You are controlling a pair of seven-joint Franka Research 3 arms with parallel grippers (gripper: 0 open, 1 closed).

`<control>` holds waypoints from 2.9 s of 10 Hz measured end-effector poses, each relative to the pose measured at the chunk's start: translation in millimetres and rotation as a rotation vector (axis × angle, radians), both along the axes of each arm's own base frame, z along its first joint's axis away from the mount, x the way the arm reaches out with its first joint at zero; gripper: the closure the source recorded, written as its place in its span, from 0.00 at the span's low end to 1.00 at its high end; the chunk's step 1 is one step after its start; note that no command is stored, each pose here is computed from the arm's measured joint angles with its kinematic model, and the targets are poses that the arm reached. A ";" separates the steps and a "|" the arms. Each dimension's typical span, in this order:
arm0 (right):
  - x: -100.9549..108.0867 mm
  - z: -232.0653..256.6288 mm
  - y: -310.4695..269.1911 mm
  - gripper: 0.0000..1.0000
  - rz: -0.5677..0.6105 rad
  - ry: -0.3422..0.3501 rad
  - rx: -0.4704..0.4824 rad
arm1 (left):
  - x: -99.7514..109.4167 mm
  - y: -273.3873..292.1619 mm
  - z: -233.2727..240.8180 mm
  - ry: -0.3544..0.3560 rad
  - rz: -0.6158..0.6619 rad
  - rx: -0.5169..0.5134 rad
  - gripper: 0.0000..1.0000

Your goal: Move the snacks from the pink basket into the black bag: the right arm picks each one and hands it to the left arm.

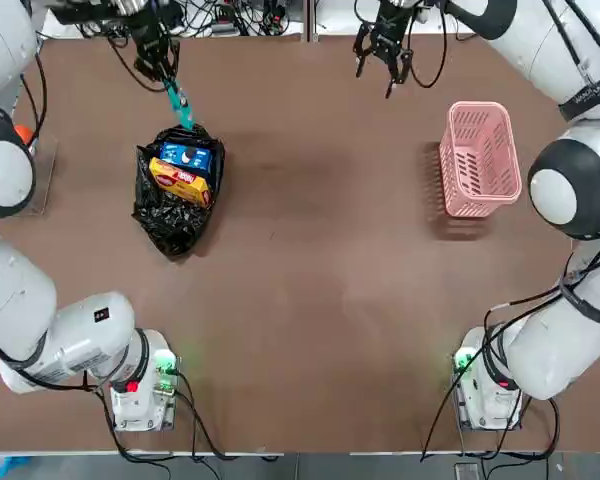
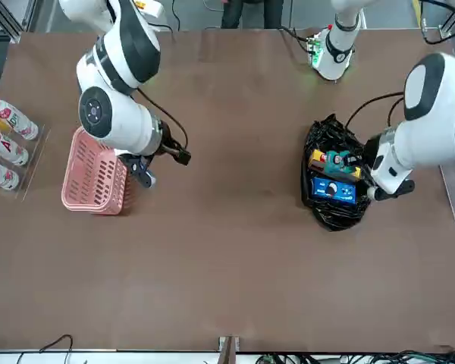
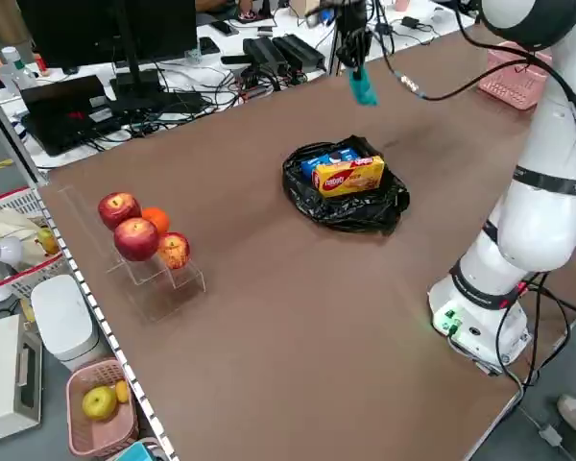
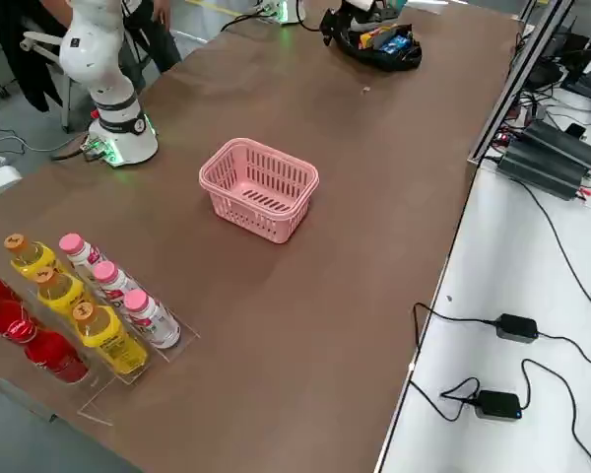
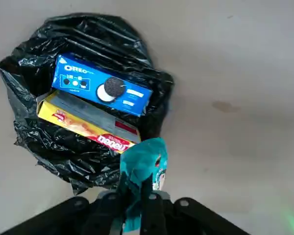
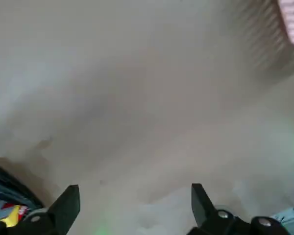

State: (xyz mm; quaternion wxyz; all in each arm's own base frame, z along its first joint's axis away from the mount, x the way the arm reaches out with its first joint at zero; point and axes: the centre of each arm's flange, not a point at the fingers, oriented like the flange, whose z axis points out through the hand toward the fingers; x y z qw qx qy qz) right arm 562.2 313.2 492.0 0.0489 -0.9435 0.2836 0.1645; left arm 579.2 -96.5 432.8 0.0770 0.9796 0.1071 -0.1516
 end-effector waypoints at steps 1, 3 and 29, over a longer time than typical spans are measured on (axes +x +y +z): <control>3.5 3.2 -11.9 0.00 0.059 -0.026 -0.007 | -7.5 3.5 -30.4 0.019 0.012 0.005 0.87; 9.2 9.3 -39.8 0.00 0.178 -0.074 -0.026 | -23.1 15.5 -76.9 0.081 0.030 0.008 0.87; -38.1 150.8 -330.2 0.00 0.567 -0.390 -0.143 | -38.7 39.6 227.4 -0.348 -0.212 0.133 0.00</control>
